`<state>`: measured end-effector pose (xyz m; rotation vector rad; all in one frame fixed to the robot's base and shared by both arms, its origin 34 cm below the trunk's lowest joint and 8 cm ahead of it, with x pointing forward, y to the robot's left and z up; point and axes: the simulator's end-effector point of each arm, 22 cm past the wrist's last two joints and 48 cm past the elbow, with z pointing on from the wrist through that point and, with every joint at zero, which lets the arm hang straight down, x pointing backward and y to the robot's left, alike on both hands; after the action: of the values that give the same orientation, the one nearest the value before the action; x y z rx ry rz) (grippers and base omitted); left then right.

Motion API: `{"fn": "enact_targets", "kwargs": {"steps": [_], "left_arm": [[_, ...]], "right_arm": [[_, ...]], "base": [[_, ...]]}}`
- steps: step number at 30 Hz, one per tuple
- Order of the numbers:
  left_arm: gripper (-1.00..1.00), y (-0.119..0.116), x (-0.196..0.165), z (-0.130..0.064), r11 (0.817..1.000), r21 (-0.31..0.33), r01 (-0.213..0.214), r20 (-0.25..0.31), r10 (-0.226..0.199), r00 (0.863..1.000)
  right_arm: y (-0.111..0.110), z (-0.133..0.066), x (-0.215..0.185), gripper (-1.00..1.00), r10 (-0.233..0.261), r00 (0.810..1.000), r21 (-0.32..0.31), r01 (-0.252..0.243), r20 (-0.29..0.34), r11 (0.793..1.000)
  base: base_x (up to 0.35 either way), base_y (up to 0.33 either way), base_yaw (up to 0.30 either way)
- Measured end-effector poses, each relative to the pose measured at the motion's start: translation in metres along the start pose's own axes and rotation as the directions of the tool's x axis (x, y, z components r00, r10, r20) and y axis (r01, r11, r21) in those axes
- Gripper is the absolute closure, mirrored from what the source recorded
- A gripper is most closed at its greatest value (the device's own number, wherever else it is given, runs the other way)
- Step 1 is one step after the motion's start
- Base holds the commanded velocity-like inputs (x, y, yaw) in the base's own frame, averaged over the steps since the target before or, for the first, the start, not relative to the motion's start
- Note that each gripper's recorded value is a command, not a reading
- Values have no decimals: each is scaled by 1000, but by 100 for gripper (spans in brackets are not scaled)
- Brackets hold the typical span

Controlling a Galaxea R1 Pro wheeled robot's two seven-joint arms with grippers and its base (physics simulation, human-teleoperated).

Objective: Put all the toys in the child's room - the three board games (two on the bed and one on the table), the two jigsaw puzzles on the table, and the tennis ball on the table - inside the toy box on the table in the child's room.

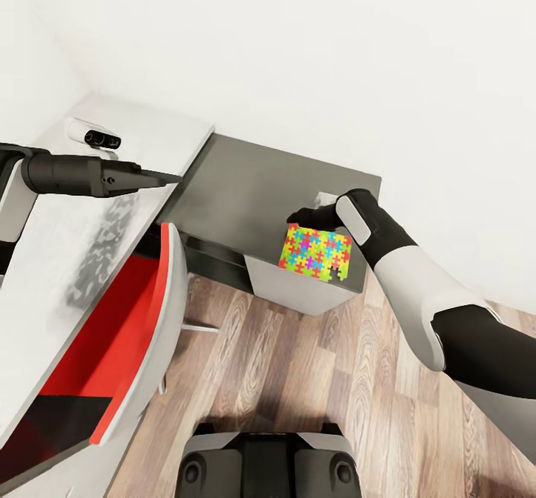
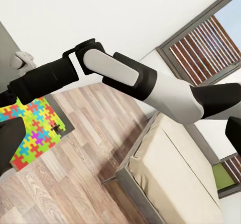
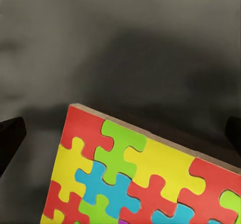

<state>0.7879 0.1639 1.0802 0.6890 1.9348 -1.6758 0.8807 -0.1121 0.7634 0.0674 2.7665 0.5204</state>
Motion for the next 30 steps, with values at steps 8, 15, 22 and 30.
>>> {"fn": "enact_targets", "kwargs": {"steps": [8, 15, 22, 30], "left_arm": [[-100, 3, 3, 1, 1000, 1, 5, 0, -5, 1000], [-100, 9, 6, 1, 1000, 0, 14, -2, -14, 1000], [-100, 12, 8, 2, 1000, 0, 19, -2, -19, 1000], [-100, 15, 10, 2, 1000, 0, 26, -3, -26, 1000]], "right_arm": [[0, 1, -1, -100, -12, 1000, 1, 12, 6, 1000], [4, 3, -5, -100, -8, 1000, -19, 9, 17, 1000], [7, 4, -7, -100, -6, 1000, -30, 7, 22, 1000], [7, 5, -9, -100, -9, 1000, -34, 10, 30, 999]], "base": [[-5, 1, 0], [-123, 0, 0], [-66, 0, 0], [-43, 0, 0]]}}
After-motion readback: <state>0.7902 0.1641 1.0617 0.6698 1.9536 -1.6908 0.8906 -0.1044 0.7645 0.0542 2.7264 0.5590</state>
